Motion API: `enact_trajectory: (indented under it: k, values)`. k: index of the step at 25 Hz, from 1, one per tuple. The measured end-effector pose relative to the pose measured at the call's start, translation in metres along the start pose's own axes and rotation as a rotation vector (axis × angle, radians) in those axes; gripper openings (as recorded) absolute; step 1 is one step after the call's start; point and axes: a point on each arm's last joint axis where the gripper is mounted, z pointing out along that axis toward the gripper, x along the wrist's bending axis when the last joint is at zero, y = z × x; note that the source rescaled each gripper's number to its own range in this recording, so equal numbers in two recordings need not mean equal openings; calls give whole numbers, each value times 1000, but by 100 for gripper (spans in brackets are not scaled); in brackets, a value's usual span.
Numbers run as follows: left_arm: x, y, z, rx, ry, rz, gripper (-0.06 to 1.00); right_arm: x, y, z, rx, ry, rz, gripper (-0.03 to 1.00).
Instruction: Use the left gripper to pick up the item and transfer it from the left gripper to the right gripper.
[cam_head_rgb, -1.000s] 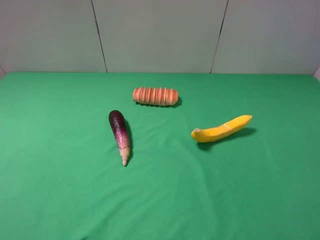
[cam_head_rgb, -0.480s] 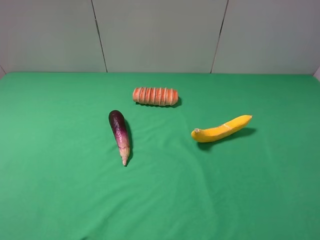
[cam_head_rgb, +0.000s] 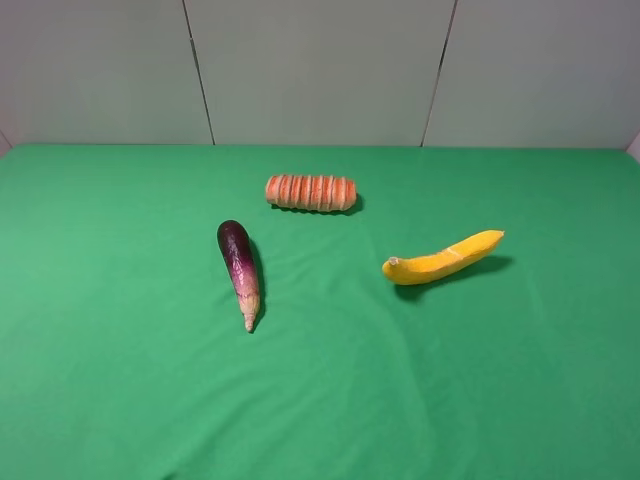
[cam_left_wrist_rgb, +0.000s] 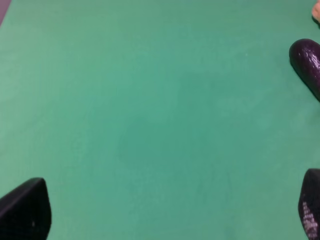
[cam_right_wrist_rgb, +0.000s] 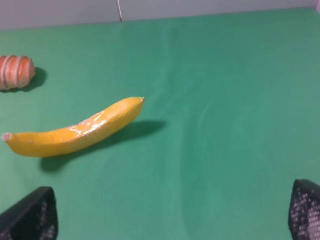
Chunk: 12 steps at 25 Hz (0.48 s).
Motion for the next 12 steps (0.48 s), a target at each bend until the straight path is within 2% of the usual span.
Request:
enact_trajectory:
  k: [12]
  values:
    - [0, 0, 0, 0, 0, 0, 100, -2, 0, 0, -1, -20, -12, 100]
